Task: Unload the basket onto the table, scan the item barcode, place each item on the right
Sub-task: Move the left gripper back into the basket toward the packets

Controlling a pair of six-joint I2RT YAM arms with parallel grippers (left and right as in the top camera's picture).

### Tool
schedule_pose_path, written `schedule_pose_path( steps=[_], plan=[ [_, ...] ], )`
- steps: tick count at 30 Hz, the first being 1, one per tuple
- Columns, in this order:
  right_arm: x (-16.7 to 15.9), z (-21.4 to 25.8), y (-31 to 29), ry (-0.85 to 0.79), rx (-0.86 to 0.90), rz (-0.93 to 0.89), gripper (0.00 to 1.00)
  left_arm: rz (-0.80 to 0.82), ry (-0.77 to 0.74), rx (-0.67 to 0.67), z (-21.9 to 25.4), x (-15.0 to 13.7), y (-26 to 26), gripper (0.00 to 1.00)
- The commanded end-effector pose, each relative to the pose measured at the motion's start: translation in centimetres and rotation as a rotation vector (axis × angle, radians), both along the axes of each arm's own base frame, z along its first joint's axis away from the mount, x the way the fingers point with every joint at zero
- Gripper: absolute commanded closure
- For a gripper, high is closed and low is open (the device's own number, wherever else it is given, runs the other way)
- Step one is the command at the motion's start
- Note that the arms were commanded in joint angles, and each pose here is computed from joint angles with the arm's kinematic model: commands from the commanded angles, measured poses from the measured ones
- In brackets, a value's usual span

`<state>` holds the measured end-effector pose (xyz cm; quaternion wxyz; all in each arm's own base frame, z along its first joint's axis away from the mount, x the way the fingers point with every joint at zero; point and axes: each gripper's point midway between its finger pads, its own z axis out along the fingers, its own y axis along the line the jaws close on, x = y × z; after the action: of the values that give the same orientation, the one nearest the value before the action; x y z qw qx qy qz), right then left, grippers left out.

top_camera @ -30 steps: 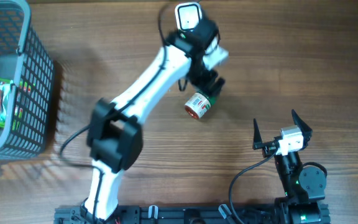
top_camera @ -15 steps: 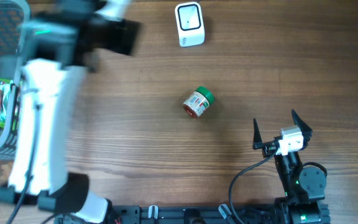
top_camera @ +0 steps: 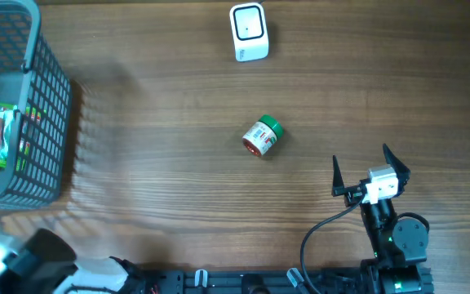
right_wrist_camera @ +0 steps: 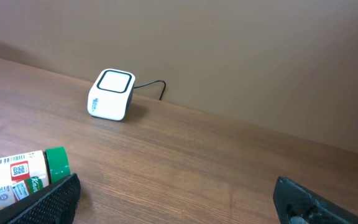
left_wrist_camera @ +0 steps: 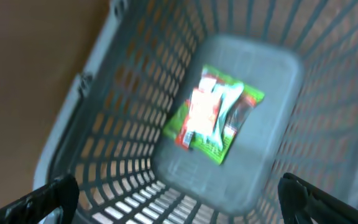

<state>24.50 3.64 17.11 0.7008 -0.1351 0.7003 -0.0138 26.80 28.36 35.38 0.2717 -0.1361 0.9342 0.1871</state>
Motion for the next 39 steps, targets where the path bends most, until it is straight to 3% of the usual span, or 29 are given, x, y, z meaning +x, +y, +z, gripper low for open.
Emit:
schedule_pose_path(
  steps=[1,14,39],
  plan=[
    [0.1,0.0,-0.4,-0.002,-0.010,-0.020,0.00,-0.147,0.082,-0.093,-4.1,0.2,1.6,0.00],
    [0.1,0.0,-0.4,-0.002,-0.010,-0.020,0.00,-0.180,0.229,-0.279,-13.3,1.6,4.3,0.00],
    [0.1,0.0,-0.4,-0.002,-0.010,-0.020,0.00,-0.198,0.175,-0.277,-22.1,8.1,3.6,0.00]
  ],
)
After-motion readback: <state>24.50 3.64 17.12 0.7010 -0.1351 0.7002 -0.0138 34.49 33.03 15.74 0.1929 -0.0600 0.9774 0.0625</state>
